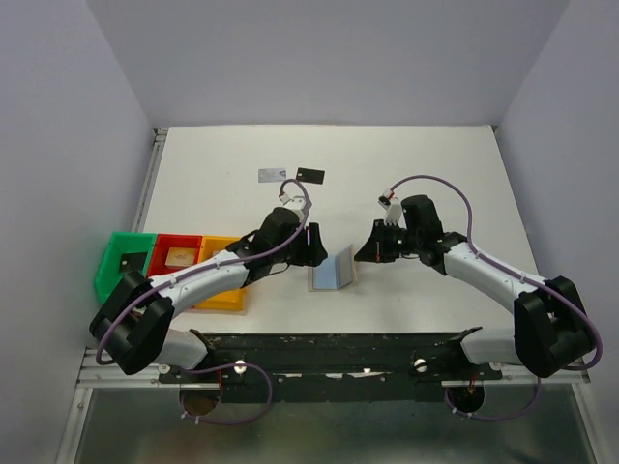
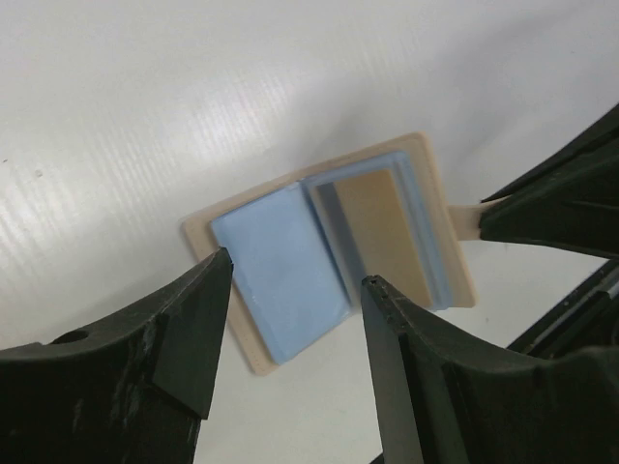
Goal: Take the credit cards out of the card holder
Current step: Remove the credit card from the card holder.
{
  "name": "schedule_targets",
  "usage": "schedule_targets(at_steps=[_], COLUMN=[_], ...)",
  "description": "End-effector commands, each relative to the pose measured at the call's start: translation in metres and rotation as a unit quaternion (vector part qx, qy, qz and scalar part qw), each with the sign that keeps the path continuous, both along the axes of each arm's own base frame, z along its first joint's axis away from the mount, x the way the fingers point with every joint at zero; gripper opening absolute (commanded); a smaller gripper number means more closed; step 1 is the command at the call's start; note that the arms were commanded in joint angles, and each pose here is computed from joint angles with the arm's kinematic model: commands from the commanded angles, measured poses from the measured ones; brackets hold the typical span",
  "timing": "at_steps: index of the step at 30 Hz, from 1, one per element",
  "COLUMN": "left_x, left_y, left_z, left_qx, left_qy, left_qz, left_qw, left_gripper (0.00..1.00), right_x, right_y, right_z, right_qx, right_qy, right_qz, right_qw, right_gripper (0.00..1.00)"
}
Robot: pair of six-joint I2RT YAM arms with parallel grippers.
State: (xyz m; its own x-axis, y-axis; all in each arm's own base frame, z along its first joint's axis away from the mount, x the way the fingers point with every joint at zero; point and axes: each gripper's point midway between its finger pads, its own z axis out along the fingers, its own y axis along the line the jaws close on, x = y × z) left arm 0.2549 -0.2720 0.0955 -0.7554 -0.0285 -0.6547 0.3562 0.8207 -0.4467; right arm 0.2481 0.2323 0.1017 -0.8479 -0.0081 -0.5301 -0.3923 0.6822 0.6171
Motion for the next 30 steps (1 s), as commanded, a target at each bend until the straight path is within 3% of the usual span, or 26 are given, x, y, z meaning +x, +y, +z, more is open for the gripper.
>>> schedule_targets(at_steps=[1,15,30], left_x=[0.006,-0.005,-0.005], left_y=[-0.04,-0.076,-0.064], left_z=[0.03,0.003,-0.002], left_qx=[-0.072,-0.054,-0.034], left_qy=[-0.019,0.031,0.021], left_qz=[-0.064,-0.149,-0.119], left_qw=[0.995,0.987,0.992], left_gripper=[0.68,0.67,0.66], right_x=[-0.001,-0.002,-0.003], right_y=[0.001,0.003,0.003], right_z=[0.005,0.009,0.005], right_qx=[0.007,0.014,0.014], right_qy=[-0.011,-0.01,-0.007], right_qz=[0.011,0.015,0.015], right_qw=[1.0,1.0,1.0], right_gripper=[0.0,0.0,0.0])
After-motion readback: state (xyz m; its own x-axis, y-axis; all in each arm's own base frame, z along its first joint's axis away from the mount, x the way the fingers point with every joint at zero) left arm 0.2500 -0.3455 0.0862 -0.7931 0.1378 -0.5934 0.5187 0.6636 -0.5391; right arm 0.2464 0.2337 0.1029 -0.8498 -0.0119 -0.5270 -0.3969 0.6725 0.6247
